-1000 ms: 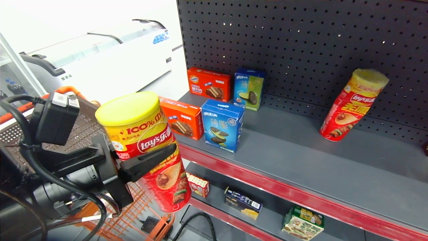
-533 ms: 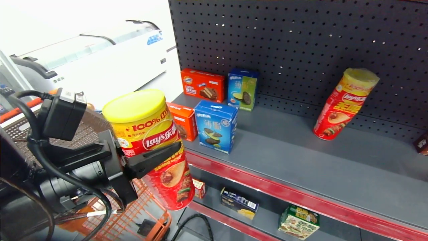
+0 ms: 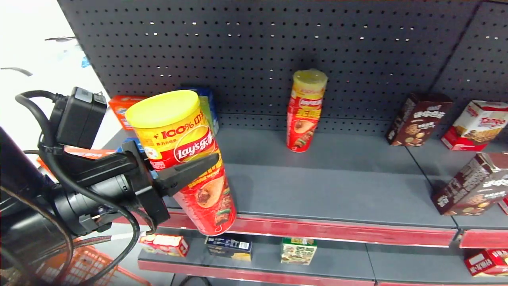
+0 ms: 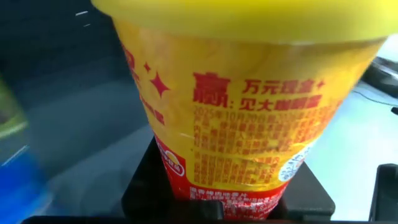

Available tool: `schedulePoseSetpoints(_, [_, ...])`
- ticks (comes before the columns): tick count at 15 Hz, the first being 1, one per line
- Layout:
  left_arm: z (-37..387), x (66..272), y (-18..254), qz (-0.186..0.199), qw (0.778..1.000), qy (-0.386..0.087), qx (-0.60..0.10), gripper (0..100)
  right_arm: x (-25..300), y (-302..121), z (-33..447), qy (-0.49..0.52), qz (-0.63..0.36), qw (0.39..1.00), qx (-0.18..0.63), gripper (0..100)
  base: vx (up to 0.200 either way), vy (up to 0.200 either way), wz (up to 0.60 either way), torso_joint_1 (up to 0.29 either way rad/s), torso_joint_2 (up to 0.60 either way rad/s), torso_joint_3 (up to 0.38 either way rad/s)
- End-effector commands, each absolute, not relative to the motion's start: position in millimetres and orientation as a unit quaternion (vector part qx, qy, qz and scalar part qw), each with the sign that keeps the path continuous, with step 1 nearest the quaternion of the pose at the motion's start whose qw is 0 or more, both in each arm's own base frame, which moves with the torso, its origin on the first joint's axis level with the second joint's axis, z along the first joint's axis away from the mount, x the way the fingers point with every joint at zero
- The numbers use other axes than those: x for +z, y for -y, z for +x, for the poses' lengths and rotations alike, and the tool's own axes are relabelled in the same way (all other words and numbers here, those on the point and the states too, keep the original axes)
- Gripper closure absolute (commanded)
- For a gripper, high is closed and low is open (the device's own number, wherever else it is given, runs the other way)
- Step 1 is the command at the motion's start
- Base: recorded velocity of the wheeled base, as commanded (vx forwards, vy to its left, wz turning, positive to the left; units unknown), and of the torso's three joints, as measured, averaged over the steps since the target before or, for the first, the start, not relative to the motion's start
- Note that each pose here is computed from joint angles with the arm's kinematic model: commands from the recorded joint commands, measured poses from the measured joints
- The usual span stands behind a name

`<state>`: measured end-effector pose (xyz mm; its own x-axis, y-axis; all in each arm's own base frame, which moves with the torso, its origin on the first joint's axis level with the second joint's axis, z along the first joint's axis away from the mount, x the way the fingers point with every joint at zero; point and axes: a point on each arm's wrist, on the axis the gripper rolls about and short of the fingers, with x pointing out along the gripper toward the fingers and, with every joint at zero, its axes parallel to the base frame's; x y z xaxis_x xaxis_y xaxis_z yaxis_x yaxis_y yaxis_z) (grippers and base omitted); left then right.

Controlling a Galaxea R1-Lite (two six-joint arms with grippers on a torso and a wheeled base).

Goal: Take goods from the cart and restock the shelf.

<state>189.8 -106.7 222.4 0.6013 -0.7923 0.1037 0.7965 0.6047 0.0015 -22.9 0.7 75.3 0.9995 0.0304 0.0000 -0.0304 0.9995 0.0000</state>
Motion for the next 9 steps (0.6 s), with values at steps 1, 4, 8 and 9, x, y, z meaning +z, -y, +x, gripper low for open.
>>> schedulePoseSetpoints(1, [192.0,221.9,107.6,-0.023,0.895,0.045,-0.443,100,75.3,-0.7,-22.8,-0.001,0.0,1.0,0.015,0,0.0,0.0,0.0,0.0,0.0,0.0])
schedulePoseSetpoints(4, [192.3,221.9,107.1,-0.023,0.895,0.045,-0.443,100,75.3,-0.7,-22.8,-0.001,0.0,1.0,0.015,0,0.0,0.0,0.0,0.0,0.0,0.0])
schedulePoseSetpoints(8, [194.1,220.1,108.0,-0.023,0.895,0.041,-0.443,100,75.3,-0.7,-22.8,-0.001,0.0,1.0,0.015,0,0.0,0.0,0.0,0.0,0.0,0.0])
schedulePoseSetpoints(9, [195.6,218.8,110.3,-0.022,0.894,0.04,-0.446,100,75.3,-0.7,-22.8,-0.001,0.0,1.0,0.015,0,0.0,0.0,0.0,0.0,0.0,0.0])
